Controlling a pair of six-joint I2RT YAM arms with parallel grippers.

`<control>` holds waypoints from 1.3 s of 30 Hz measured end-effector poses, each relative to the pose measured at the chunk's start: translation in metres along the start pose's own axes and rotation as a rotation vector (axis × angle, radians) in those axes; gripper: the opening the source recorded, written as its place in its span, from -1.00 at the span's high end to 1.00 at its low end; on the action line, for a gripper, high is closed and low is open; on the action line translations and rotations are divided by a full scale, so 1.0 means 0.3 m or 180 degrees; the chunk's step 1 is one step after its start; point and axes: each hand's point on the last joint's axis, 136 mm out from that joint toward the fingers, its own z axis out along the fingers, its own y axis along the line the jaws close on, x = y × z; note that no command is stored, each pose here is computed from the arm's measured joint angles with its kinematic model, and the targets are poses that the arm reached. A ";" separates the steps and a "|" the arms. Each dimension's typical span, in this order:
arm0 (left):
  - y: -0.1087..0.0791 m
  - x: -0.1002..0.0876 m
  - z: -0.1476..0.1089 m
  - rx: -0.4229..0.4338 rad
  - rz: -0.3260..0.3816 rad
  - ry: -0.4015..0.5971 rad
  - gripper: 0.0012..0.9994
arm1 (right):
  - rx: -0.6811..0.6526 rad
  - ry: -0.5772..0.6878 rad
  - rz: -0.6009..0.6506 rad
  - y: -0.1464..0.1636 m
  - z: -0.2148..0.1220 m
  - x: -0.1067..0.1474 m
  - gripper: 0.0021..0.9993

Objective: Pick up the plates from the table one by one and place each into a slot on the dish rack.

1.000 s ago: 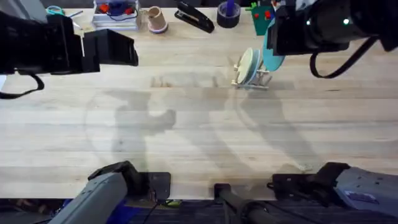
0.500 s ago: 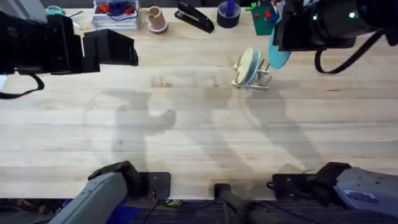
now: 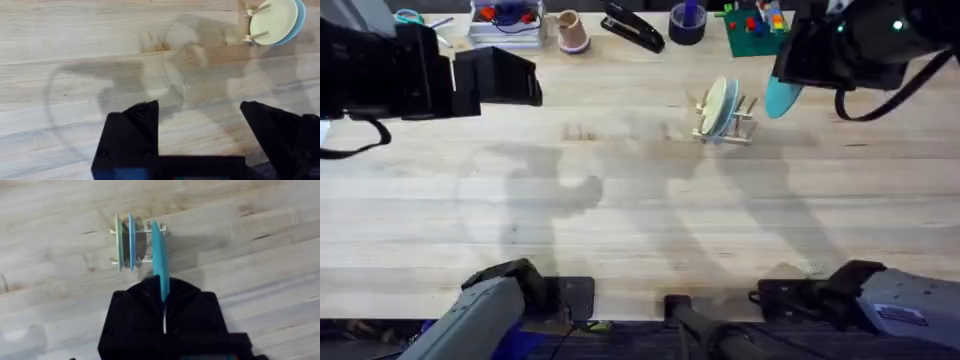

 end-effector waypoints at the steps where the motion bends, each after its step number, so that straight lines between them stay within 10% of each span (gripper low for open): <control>1: 0.000 0.000 0.000 0.0000 0.0001 -0.0001 -0.99 | 0.0000 -0.0001 0.0047 0.000 0.000 0.000 0.94; 39: 0.000 0.000 0.000 0.0000 0.0001 -0.0001 -0.99 | 0.0115 0.0079 0.0330 0.000 0.044 0.000 0.94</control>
